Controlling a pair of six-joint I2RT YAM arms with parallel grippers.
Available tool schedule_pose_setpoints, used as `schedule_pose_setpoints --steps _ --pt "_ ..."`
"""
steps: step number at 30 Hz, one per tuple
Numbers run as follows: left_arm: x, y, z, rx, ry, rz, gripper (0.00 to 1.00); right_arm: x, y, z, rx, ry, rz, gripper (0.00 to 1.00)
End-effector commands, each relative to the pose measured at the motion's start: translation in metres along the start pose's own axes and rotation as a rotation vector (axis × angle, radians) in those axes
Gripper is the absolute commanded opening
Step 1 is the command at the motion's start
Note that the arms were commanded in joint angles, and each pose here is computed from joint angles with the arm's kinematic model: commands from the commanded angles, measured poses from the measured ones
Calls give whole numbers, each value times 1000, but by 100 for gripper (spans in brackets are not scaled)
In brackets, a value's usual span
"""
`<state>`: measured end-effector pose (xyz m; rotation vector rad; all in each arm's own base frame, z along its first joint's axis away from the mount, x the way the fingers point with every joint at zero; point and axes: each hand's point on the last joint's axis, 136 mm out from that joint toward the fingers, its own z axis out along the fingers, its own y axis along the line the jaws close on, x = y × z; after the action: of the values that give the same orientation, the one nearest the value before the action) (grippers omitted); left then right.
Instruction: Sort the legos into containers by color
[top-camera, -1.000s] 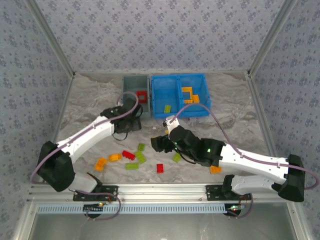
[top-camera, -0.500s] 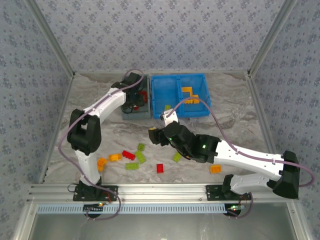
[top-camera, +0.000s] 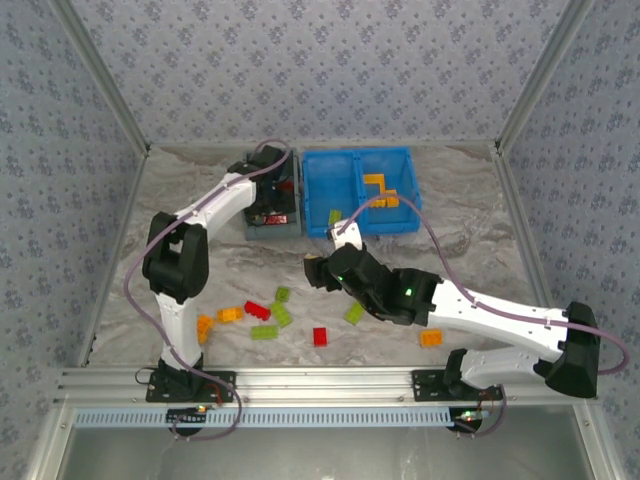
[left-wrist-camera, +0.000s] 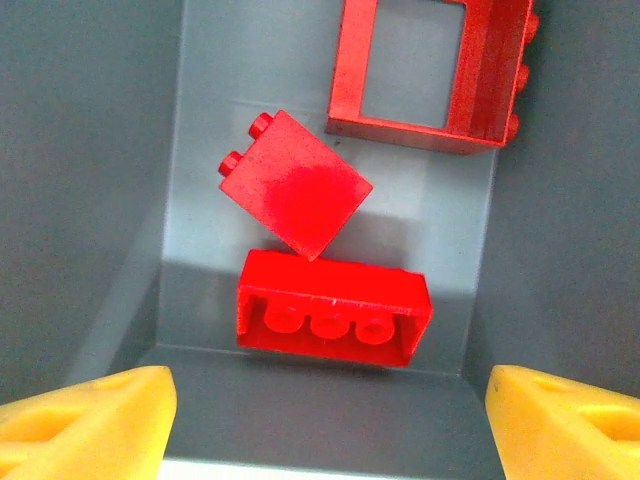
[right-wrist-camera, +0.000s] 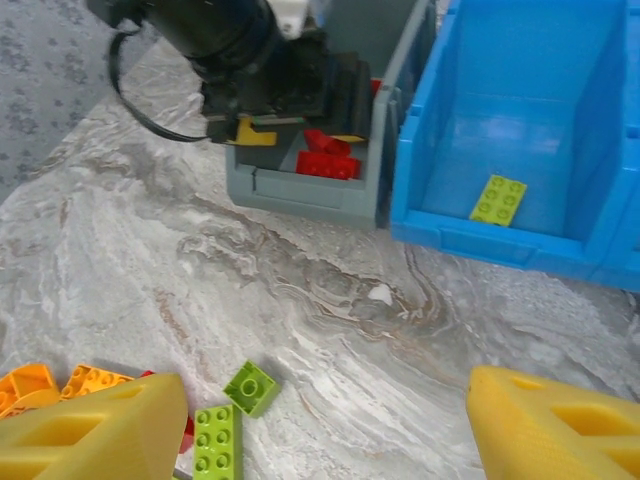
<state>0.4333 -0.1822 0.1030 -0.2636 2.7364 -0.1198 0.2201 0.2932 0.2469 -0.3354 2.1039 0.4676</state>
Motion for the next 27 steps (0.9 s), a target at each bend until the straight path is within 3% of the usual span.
schedule_pose_setpoints --steps 1,5,10,17,23,27 --pt "-7 0 -41 47 -50 -25 82 -2 -31 -15 120 -12 72 75" --pt "-6 -6 -79 93 -126 -22 80 19 -65 -30 238 37 152 71" --pt "27 -30 -134 203 -222 62 80 64 -109 -53 392 180 242 71" --pt "128 -80 -186 390 -293 323 78 140 -160 -97 626 373 509 69" --pt "228 -126 -209 647 -269 612 74 188 -193 -113 748 350 896 69" --pt "280 -146 -217 737 -256 771 74 210 -210 -114 800 323 1155 68"
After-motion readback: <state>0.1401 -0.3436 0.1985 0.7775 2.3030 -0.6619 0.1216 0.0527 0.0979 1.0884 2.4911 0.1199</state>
